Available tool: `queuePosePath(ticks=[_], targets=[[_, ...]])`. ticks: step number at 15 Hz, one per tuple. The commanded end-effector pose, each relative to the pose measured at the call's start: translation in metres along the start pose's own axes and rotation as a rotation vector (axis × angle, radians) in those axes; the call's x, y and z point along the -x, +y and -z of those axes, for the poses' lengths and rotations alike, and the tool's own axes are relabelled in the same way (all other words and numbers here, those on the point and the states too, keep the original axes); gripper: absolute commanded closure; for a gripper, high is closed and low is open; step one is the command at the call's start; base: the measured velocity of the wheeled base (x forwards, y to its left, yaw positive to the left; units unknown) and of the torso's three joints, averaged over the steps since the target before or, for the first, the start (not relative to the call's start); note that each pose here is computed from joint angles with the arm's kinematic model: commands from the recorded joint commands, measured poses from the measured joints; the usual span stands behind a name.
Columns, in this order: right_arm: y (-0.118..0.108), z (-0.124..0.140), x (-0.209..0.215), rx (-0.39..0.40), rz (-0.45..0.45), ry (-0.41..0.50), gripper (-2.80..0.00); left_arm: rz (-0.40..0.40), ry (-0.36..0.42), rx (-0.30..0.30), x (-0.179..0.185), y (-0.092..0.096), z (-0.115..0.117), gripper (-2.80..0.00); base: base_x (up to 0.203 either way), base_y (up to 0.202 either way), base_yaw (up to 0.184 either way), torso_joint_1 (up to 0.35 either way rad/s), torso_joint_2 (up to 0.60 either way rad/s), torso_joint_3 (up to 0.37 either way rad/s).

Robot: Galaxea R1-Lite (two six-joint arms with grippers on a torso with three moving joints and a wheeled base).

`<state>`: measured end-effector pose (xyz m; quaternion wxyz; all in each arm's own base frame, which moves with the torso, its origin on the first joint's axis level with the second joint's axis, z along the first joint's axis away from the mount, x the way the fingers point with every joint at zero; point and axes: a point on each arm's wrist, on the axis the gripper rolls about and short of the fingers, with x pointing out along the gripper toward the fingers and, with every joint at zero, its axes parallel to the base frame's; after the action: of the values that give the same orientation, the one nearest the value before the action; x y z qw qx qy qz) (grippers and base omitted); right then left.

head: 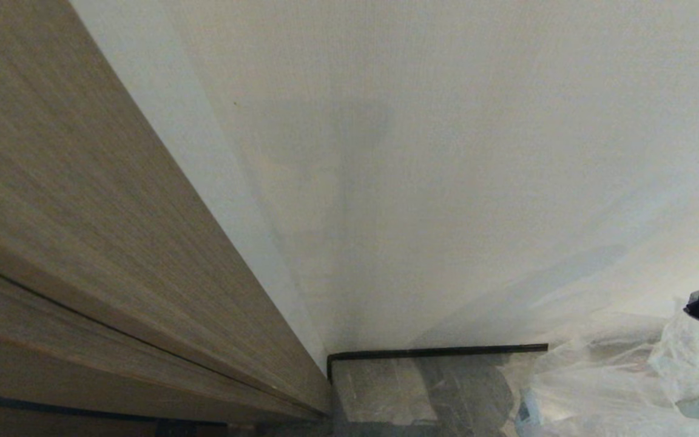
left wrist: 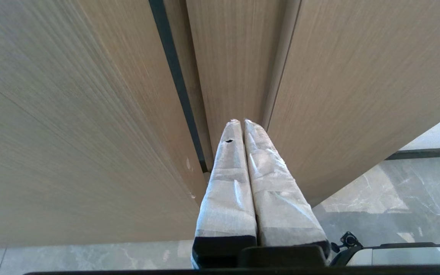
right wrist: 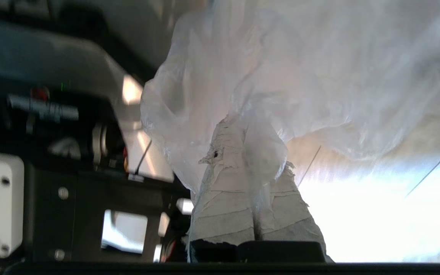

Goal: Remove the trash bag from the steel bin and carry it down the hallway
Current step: Put the trash bag at the door

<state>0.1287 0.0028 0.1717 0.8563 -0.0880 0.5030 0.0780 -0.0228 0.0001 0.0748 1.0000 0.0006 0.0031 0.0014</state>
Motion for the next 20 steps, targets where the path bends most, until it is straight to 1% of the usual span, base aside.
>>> queuePosePath(ticks=[1,3,5,6,8,10,12,15,18,20], targets=[[-0.001,-0.001,-0.016,0.001,-0.023,0.085,0.0,0.0,0.0,0.0,0.0,0.0,0.0,0.0,0.0,0.0,0.0,0.0,0.0,0.0],[0.001,-0.007,-0.026,0.024,-0.04,0.123,0.0,0.0,0.0,0.0,0.0,0.0,0.0,0.0,0.0,0.0,0.0,0.0,0.0,0.0],[0.001,-0.016,-0.037,0.035,-0.036,0.088,0.0,0.0,0.0,0.0,0.0,0.0,0.0,0.0,0.0,0.0,0.0,0.0,0.0,0.0],[-0.001,-0.022,-0.043,0.036,-0.026,0.066,0.0,0.0,0.0,0.0,0.0,0.0,0.0,0.0,0.0,0.0,0.0,0.0,0.0,0.0],[-0.003,-0.028,-0.056,0.037,0.007,0.052,0.0,0.0,0.0,0.001,0.0,0.0,0.0,0.0,0.0,0.0,0.0,0.0,0.0,0.0],[-0.003,-0.027,-0.065,0.035,0.018,0.055,0.0,0.0,0.0,0.0,0.0,0.0,0.0,0.0,0.0,0.0,0.0,0.0,0.0,0.0],[-0.004,-0.025,-0.077,0.035,0.058,0.048,0.0,0.0,0.0,0.001,0.0,0.0,0.0,0.0,0.0,0.0,0.0,0.0,0.0,0.0],[-0.005,-0.025,-0.094,0.04,0.084,0.009,0.0,0.0,0.0,0.0,0.0,0.0,0.0,0.0,0.0,0.0,0.0,0.0,0.0,0.0],[-0.003,-0.031,-0.116,0.059,0.128,-0.025,0.0,0.0,0.0,0.0,0.0,0.0,0.0,0.0,0.0,0.0,0.0,0.0,0.0,0.0],[0.001,-0.038,-0.132,0.075,0.143,-0.069,0.0,0.0,0.0,0.001,0.0,0.0,0.0,0.0,0.0,0.0,0.0,0.0,0.0,0.0]])
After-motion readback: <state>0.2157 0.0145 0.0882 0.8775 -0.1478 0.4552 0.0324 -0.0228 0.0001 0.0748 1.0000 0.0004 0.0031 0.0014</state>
